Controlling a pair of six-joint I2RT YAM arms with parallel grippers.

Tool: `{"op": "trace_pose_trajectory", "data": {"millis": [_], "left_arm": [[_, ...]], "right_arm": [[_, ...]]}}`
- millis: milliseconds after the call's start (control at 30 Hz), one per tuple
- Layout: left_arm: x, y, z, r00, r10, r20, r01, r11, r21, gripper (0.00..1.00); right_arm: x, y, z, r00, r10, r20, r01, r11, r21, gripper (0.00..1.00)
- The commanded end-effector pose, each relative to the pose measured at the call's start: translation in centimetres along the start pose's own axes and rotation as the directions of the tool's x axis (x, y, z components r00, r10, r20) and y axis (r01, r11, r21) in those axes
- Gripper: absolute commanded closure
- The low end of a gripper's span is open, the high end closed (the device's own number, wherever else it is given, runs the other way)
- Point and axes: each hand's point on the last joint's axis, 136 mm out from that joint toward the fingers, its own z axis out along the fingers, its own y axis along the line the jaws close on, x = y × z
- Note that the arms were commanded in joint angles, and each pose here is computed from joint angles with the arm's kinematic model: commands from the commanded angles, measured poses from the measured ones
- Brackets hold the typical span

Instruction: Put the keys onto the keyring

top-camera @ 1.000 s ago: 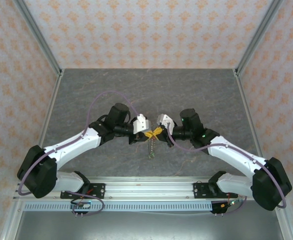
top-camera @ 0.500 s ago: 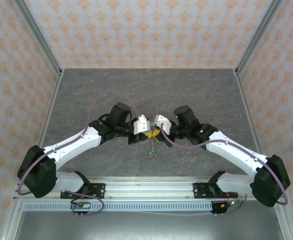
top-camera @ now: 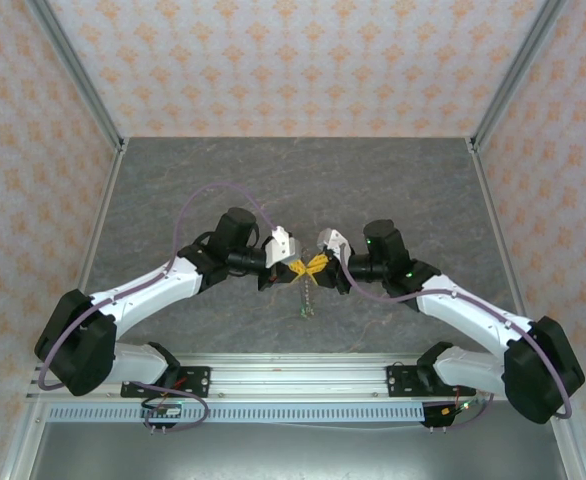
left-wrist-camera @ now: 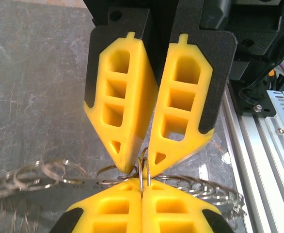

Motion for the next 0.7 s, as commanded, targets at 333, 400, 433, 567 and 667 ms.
{"op": "trace_pose_trajectory", "data": {"millis": [333, 400, 433, 567, 667], "left_arm": [[-4.4, -1.7, -0.9, 0.981, 0.092, 0.173, -0.108, 0.99, 0.086, 1.0], [-4.4, -1.7, -0.9, 0.981, 0.092, 0.173, -0.108, 0.99, 0.087, 1.0], [-4.3, -1.7, -0.9, 0.981, 0.089, 0.171, -0.105, 0.99, 0.089, 1.0], [-4.3, -1.8, -1.1, 0.981, 0.092, 0.171, -0.108, 0.991, 0.083, 1.0], [-4.1, -1.5, -1.1, 0.983, 0.1, 0.155, -0.11, 0.992, 0.06, 1.0]], "right_arm": [[-0.7, -1.0, -0.2, 0.993, -0.034, 0.115, 0.029, 0.999, 0.045, 0.8], [-0.8, -0.9, -0.2, 0.992, -0.036, 0.12, 0.031, 0.999, 0.043, 0.79], [-0.8, -0.9, -0.2, 0.992, -0.036, 0.12, 0.031, 0.999, 0.043, 0.79], [-0.8, -1.1, -0.3, 0.992, -0.038, 0.123, 0.032, 0.998, 0.055, 0.81], [-0.8, -1.4, -0.5, 0.993, -0.04, 0.11, 0.032, 0.997, 0.072, 0.95]]}}
